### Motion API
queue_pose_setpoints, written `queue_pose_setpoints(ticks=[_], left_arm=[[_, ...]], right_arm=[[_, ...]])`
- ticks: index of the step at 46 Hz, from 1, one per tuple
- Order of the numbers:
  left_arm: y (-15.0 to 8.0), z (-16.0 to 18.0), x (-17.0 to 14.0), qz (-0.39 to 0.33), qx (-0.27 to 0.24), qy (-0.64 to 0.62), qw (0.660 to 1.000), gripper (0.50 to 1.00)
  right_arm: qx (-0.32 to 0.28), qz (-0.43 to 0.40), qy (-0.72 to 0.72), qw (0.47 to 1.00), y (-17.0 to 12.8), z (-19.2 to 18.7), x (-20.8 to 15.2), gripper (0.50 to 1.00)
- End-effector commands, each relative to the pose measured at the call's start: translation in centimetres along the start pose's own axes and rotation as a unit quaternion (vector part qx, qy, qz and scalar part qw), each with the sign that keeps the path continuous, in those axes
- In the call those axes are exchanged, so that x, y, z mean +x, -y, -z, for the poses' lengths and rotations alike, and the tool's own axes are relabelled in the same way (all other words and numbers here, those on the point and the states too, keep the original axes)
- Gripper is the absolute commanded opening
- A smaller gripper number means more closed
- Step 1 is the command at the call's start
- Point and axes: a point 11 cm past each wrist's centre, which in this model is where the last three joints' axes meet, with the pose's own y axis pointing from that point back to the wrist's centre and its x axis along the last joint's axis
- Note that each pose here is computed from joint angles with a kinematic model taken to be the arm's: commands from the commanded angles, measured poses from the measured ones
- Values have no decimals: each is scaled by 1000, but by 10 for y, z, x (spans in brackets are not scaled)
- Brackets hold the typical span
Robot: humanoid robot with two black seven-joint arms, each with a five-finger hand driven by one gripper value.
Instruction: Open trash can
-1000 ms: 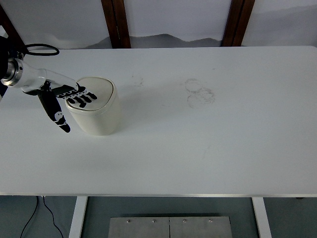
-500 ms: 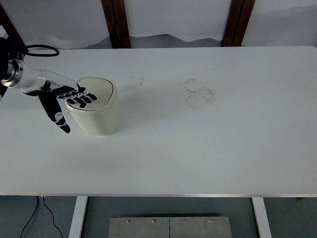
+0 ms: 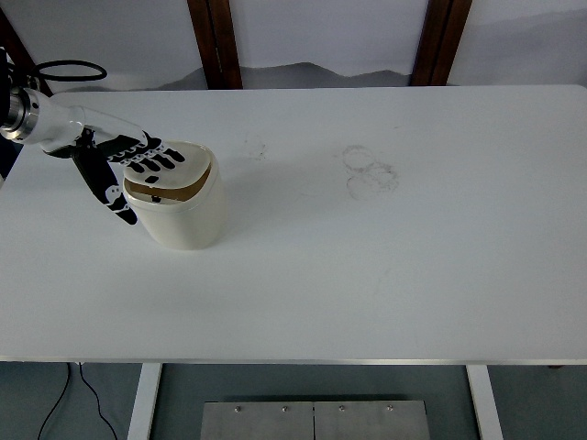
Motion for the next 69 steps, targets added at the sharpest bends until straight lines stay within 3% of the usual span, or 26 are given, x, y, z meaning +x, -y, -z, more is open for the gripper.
queue_pose_setpoints(ticks=[1, 36, 52, 69], left_arm=[[-5, -10, 11, -14, -10, -1, 1000, 1000], [-70, -110, 105, -137, -142, -35, 980, 1000], [-103, -121, 155, -205, -209, -110, 950, 1000], [-130, -130, 179, -211, -346, -217, 888, 1000]], right_arm=[[0, 0, 0, 1000, 0, 0, 0, 995], [-1, 1, 0, 1000, 0, -1, 0, 995], [-2, 1, 1, 1000, 0, -2, -1, 995], [-2, 1, 1, 1000, 0, -3, -1, 995]])
